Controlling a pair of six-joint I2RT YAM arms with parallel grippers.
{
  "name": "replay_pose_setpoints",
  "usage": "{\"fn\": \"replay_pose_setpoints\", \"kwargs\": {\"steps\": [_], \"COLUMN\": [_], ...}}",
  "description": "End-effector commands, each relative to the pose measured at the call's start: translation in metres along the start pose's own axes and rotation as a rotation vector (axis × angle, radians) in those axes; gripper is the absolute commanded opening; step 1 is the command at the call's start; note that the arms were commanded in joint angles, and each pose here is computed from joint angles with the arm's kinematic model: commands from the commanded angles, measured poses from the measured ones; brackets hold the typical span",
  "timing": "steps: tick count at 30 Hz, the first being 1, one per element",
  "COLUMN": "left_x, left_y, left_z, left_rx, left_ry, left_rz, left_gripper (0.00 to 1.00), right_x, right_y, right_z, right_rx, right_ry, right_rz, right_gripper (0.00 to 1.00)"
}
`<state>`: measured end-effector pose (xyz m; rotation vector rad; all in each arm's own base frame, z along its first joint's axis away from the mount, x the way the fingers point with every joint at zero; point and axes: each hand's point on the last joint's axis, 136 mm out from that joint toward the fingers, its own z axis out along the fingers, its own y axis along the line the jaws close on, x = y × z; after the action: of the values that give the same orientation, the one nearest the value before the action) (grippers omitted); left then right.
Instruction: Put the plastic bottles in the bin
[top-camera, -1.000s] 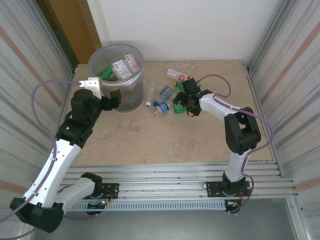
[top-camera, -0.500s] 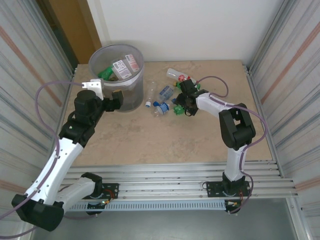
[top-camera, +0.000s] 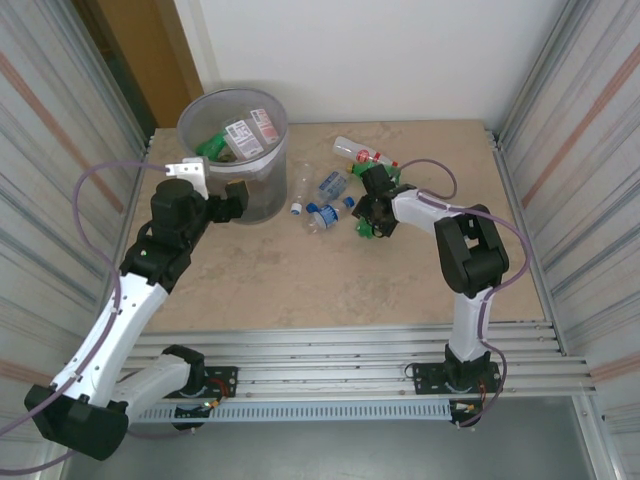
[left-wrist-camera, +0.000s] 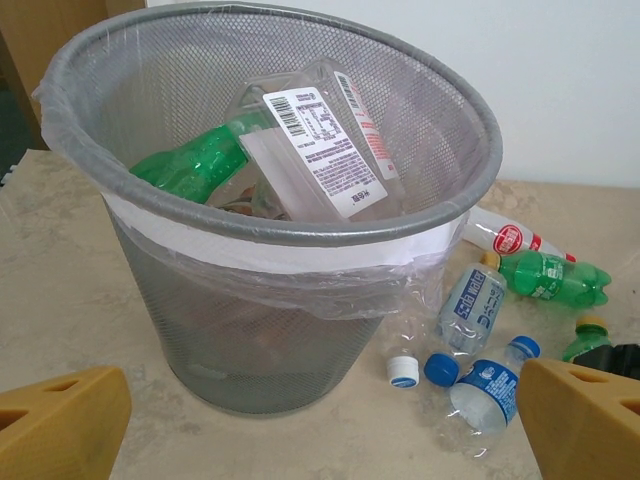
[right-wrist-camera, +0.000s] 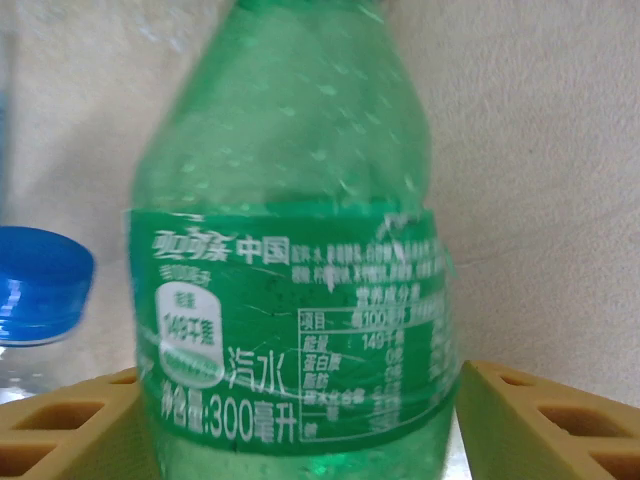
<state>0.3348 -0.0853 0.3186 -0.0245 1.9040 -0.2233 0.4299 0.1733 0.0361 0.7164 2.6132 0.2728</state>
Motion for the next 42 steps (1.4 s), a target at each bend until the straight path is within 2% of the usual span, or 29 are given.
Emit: {"fn": "replay_pose_setpoints", "kwargs": {"steps": [1,11,21,29,34,42], "left_x": [-0.003,0.0,-0.002,-0.007,-0.013,-0.018], "left_y": [-0.004,-0.006,-0.02,-0.053,-0.089,-0.151], "left_z": [0.003,0.006,0.009,0.015,0.017,0.011], "left_rx": [0.018,0.03,0.105,0.282,0.476,0.759], "left_ry": [-0.022,-0.017,-0.016,0.001,0.022,0.095], "left_rz": [-0.022,-0.036,-0.074,-0.139,-0.181,-0.175], "left_gripper": [0.99,0.99,0.99,0.98,0.96,0.96], "right_x": [0.009,0.017,0.007,0.009,0.017,0.04], "right_y": [-0.015,-0.027,-0.007,0.041,0.075,0.113], "right_z": [0.011,0.007,-0.055,-0.129,-0.181,-0.244], "right_rx": [0.047,0.062,-0.019,-0.298,-0.519,-0.772], "right_ry": [0.033,0.044,-0.128,-0.303,-0.404,-0.493], "right_rz": [-0.019,-0.069,-0.239,-0.37,-0.457,-0.606], "right_gripper": [0.69,0.5,0.45,0.45,0.44,0.43]}}
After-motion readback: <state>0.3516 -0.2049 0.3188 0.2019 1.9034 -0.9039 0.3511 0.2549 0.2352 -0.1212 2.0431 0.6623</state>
